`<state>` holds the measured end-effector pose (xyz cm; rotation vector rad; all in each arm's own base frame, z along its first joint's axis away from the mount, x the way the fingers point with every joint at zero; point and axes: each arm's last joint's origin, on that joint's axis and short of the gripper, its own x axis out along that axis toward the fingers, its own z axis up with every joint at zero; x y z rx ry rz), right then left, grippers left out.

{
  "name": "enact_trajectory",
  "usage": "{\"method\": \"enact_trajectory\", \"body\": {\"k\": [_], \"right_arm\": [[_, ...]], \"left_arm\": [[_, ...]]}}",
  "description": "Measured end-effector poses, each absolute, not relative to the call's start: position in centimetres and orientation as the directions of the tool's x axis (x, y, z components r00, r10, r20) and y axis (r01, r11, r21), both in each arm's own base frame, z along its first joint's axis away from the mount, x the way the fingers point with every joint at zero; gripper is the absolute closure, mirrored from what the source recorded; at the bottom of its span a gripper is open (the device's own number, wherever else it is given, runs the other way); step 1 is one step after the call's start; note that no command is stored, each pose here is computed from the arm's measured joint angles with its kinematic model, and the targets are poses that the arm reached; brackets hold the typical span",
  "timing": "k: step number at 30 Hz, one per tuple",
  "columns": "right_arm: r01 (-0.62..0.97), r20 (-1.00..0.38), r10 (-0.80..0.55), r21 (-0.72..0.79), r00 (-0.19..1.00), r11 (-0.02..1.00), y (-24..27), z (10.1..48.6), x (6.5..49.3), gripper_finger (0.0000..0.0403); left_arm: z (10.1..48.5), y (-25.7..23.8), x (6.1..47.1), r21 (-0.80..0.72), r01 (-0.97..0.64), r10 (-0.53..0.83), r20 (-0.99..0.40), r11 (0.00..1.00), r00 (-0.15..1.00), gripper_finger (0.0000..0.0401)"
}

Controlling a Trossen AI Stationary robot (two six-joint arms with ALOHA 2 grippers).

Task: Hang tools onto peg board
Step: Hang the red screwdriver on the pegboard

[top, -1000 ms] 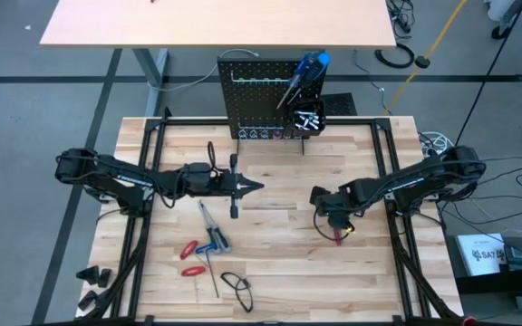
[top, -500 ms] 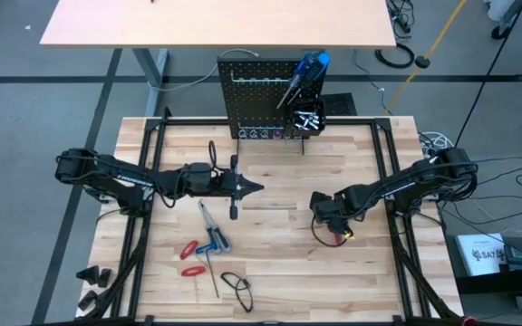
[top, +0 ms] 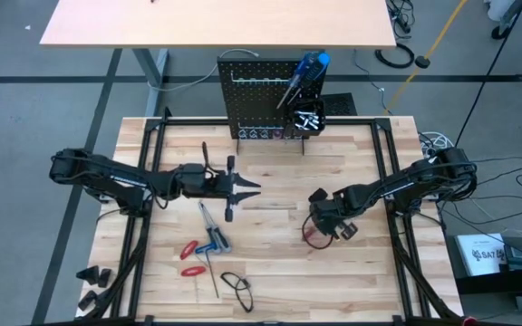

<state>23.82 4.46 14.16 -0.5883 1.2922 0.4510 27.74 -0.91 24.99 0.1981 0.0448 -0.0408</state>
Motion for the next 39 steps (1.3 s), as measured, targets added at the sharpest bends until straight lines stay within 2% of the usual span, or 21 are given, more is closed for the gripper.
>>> {"method": "enact_trajectory", "body": {"k": [3, 9, 14, 19, 23, 26, 29, 35, 39], "right_arm": [[-0.534, -0.957, 0.015, -0.148, 0.288, 0.832, 4.7, 14.3, 24.5, 0.0390], [-0.333, -0.862, 0.060, -0.130, 0.504, 0.934, 4.9, 15.7, 26.2, 0.0397], [-0.224, -0.654, 0.131, -0.061, 0.745, 0.973, 4.9, 18.3, 28.3, 0.0399], [-0.204, -0.370, 0.155, -0.098, 0.916, 0.974, 5.1, 21.1, 29.9, 0.0399], [-0.183, -0.221, 0.151, -0.131, 0.964, 0.974, 4.8, 22.6, 30.4, 0.0399], [-0.168, -0.152, 0.142, -0.172, 0.978, 0.971, 4.5, 23.2, 30.6, 0.0399], [-0.153, -0.118, 0.133, -0.183, 0.984, 0.971, 4.2, 23.5, 30.7, 0.0399], [-0.109, -0.086, 0.096, -0.160, 0.992, 0.981, 3.1, 23.9, 30.8, 0.0399], [-0.093, -0.085, 0.083, -0.117, 0.993, 0.989, 2.7, 23.8, 30.9, 0.0399]], "left_arm": [[25.6, -1.1, 27.1, 0.195, 0.063, -0.053, -0.055, 0.979, 0.997, 0.0294], [26.9, -1.7, 25.5, 0.236, 0.244, -0.247, -0.019, 0.941, 0.969, 0.0290], [27.4, -1.5, 23.6, 0.262, 0.217, -0.250, 0.098, 0.940, 0.963, 0.0290], [26.6, -1.1, 22.4, 0.218, 0.167, -0.214, 0.211, 0.961, 0.954, 0.0290], [26.2, -1.2, 22.6, 0.226, 0.157, -0.206, 0.213, 0.961, 0.955, 0.0282], [25.7, -1.2, 22.9, 0.227, 0.162, -0.207, 0.192, 0.960, 0.959, 0.0261], [25.1, -1.2, 23.4, 0.221, 0.166, -0.206, 0.177, 0.961, 0.962, 0.0229], [24.1, -1.6, 25.1, 0.203, 0.171, -0.220, 0.250, 0.964, 0.943, 0.0161], [23.7, -2.0, 27.0, 0.202, 0.183, -0.231, 0.245, 0.962, 0.942, 0.0137]]}}
